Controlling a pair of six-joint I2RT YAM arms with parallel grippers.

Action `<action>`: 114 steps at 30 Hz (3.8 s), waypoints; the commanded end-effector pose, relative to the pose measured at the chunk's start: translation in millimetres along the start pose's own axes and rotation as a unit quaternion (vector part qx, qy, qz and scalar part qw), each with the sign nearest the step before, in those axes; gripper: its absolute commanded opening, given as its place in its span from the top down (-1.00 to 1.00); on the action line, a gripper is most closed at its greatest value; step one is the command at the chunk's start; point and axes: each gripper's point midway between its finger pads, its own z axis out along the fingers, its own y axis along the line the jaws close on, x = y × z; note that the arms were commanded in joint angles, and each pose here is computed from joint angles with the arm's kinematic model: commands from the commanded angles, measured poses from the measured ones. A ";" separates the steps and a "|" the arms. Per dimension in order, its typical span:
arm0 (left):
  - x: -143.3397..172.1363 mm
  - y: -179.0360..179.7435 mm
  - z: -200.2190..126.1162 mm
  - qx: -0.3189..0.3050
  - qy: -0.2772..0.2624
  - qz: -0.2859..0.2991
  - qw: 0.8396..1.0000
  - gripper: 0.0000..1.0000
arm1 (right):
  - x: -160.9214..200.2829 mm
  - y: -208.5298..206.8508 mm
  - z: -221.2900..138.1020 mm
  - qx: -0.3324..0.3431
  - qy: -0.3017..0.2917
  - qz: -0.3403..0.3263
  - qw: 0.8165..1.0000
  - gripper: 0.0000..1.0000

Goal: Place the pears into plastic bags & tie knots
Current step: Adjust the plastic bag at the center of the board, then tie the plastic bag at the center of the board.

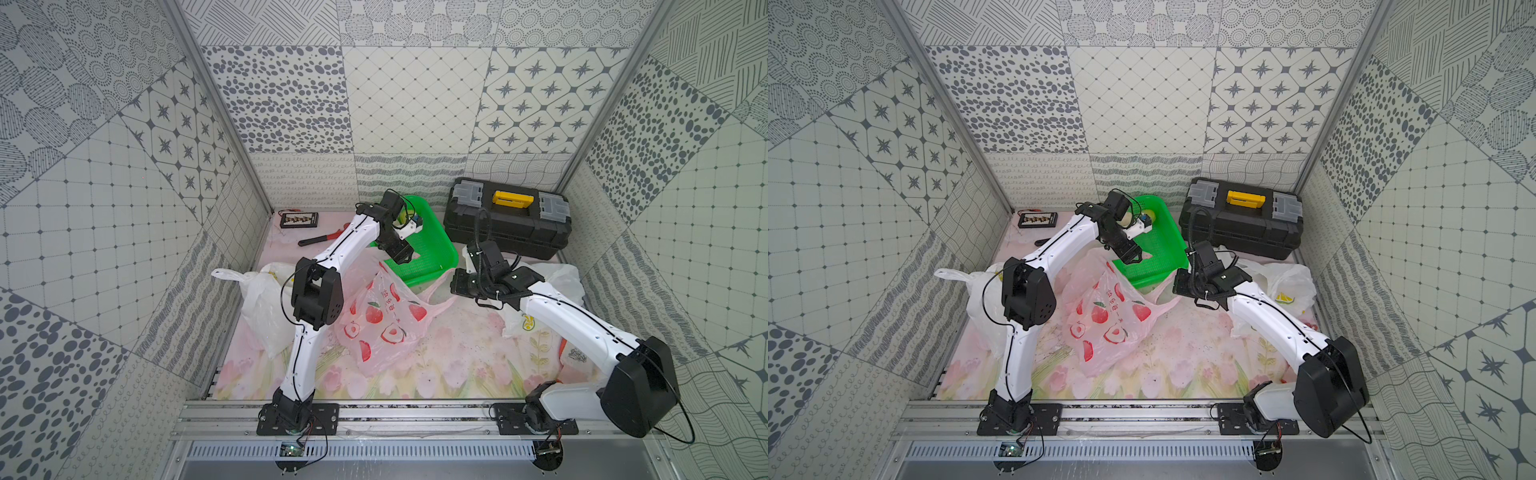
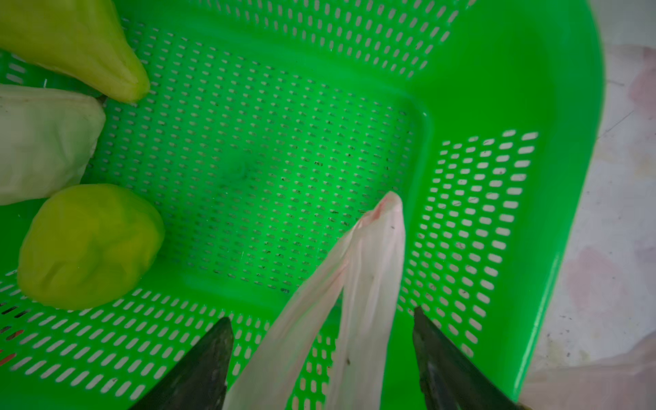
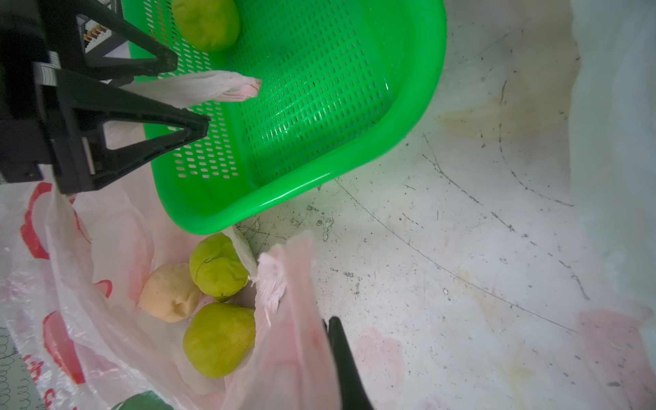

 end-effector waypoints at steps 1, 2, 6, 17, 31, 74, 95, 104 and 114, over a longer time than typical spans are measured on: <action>27.8 13.0 21.7 -0.014 0.061 0.065 0.996 -0.56 | 5.1 -1.2 6.2 0.000 0.009 0.000 1.000 0.86; 31.1 15.4 27.0 -0.015 0.065 0.067 0.996 -0.51 | 5.4 -0.4 6.3 -0.002 0.009 0.001 1.000 0.86; 27.1 17.1 27.8 -0.016 0.052 0.073 0.996 -0.03 | 4.3 0.1 6.0 -0.001 0.010 0.002 1.000 0.86; -13.5 8.3 -153.6 -0.104 -0.107 -0.089 0.985 1.00 | -47.1 66.5 -77.8 -0.068 -0.080 -0.093 0.990 0.99; 63.9 -67.6 -284.3 -0.086 -0.344 -0.315 0.880 1.00 | -71.3 132.9 -158.3 -0.178 -0.085 -0.137 0.971 0.93; 14.0 -128.6 -246.1 0.105 -0.500 -0.233 0.827 0.96 | -106.0 115.3 -240.3 -0.035 -0.218 -0.202 0.954 -0.33; 0.3 -165.4 -243.7 0.094 -0.521 -0.119 0.840 0.94 | -69.5 222.3 -103.2 -0.263 -0.065 -0.017 0.962 0.11; 31.4 -165.8 -226.2 0.055 -0.435 -0.100 0.893 0.09 | -72.2 244.2 -137.8 -0.322 -0.080 -0.073 0.941 0.80; 27.1 -162.1 -202.8 0.069 -0.412 -0.093 0.904 0.32 | -68.3 252.4 -148.6 -0.343 -0.075 -0.095 0.932 0.80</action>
